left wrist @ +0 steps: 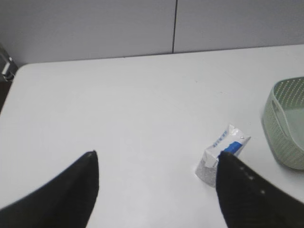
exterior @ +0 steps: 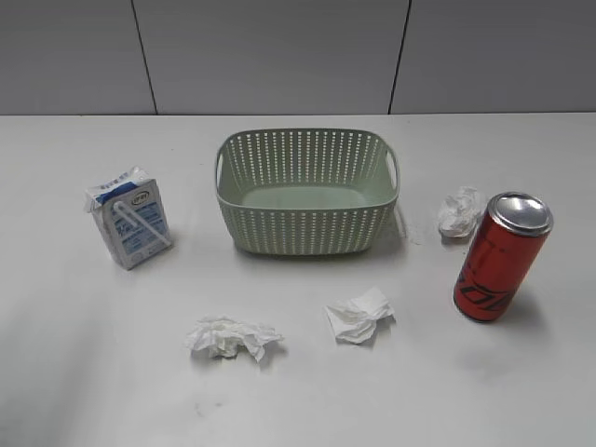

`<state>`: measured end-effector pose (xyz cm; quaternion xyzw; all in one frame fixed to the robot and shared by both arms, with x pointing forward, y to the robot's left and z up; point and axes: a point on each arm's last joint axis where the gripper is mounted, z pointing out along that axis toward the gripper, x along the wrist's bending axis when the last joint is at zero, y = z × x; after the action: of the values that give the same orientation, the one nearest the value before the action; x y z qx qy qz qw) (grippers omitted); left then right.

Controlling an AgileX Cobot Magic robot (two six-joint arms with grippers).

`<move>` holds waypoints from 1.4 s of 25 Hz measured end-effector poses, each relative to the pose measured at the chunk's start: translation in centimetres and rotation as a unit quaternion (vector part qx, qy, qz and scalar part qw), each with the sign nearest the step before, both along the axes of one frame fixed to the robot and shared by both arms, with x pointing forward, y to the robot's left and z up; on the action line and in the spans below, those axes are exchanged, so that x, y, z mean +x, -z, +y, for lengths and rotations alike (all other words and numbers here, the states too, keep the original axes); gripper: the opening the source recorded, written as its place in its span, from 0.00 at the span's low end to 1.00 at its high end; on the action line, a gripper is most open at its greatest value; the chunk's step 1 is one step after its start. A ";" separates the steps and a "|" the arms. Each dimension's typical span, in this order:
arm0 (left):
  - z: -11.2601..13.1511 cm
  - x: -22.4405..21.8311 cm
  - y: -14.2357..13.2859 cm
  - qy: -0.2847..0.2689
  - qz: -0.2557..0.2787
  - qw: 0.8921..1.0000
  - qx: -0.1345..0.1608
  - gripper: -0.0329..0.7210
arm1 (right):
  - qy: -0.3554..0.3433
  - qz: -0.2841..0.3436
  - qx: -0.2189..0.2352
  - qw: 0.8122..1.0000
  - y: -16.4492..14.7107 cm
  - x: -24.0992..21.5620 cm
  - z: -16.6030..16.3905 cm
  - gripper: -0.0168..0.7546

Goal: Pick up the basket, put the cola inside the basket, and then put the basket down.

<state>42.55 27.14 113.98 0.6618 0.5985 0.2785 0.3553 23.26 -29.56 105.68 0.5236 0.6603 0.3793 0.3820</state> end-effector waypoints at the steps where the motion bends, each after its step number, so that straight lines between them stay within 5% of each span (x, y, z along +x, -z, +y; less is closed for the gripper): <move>1: -0.4 1.3 0.1 0.006 0.023 1.000 -0.006 0.82 | 0.000 0.000 0.000 1.000 0.0 0.0 0.0 0.75; 7: -3.2 7.9 0.3 0.043 0.121 0.991 -0.027 0.82 | 0.000 0.000 0.000 1.000 0.0 0.0 0.0 0.75; 13: -8.5 12.5 2.3 0.099 0.199 0.975 -0.013 0.82 | 0.000 0.000 0.000 1.000 0.0 0.0 0.0 0.75; 24: -17.5 17.5 7.4 0.110 0.311 0.944 0.001 0.82 | 0.000 0.000 0.000 1.000 0.0 0.0 0.0 0.75; 35: -20.7 21.0 13.7 0.078 0.378 0.923 0.016 0.82 | 0.000 0.000 0.000 1.000 0.0 0.0 0.0 0.75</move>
<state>63.58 6.47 100.26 0.7682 0.6301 -0.0111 0.1129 23.26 -29.56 105.68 0.5236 0.6603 0.3793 0.3820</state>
